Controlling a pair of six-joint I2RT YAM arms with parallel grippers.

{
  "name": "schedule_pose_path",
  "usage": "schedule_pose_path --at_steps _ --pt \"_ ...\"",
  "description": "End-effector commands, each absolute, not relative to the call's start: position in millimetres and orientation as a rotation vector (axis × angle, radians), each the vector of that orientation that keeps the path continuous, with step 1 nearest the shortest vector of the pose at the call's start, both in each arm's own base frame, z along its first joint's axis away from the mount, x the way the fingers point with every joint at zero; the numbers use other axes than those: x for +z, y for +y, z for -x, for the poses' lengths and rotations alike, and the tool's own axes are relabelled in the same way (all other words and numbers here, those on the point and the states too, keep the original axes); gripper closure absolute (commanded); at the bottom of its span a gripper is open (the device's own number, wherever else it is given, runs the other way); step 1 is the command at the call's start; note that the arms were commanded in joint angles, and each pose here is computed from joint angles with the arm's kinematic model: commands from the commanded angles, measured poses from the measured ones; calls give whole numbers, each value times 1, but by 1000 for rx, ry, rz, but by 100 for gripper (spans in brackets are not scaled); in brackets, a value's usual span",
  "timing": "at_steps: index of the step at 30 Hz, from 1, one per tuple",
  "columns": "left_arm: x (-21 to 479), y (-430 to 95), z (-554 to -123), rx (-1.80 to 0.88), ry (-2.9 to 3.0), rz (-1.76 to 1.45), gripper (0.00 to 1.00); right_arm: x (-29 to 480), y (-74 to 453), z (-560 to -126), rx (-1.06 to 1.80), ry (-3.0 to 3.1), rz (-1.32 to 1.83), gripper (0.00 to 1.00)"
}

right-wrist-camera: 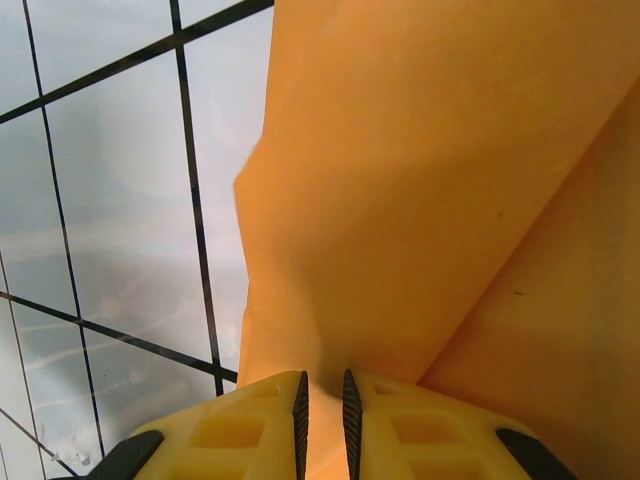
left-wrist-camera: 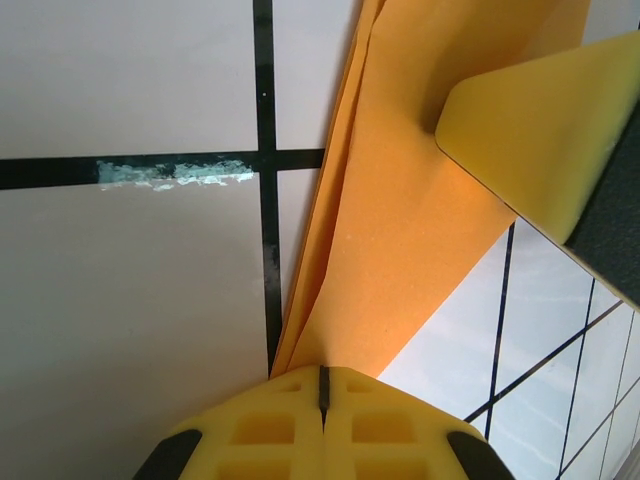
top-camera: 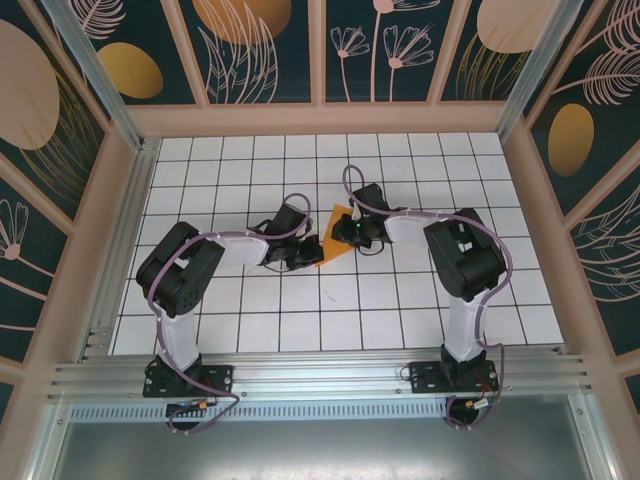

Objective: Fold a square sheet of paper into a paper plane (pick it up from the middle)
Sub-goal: Fourth fold the wing at the center of the table.

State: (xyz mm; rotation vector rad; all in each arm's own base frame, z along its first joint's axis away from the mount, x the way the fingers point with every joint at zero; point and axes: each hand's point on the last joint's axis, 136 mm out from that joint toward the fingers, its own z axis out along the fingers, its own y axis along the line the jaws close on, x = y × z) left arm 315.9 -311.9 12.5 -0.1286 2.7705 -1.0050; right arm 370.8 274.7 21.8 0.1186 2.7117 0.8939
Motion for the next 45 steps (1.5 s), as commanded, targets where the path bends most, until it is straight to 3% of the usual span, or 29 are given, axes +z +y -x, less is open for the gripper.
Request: schedule_pose_path --at_steps 1,8,13,18,24,35,45 --pt "-41 -281 -285 -795 2961 211 99 15 270 -383 862 2713 -149 78" --pt "-24 -290 -294 -863 2907 193 98 6 260 -380 831 2744 -201 78" --pt "28 -316 -322 -1073 2706 175 90 -6 254 -371 794 2799 -228 78" --pt "55 -330 -345 -1232 2549 220 90 -14 252 -364 794 2827 -245 79" --pt "44 -335 -355 -1201 2572 221 95 -15 254 -364 815 2833 -253 80" --pt "-11 -307 -328 -987 2779 269 95 -6 259 -368 860 2812 -249 80" --pt "-49 -271 -298 -698 2958 217 97 14 251 -406 954 2698 -244 80"
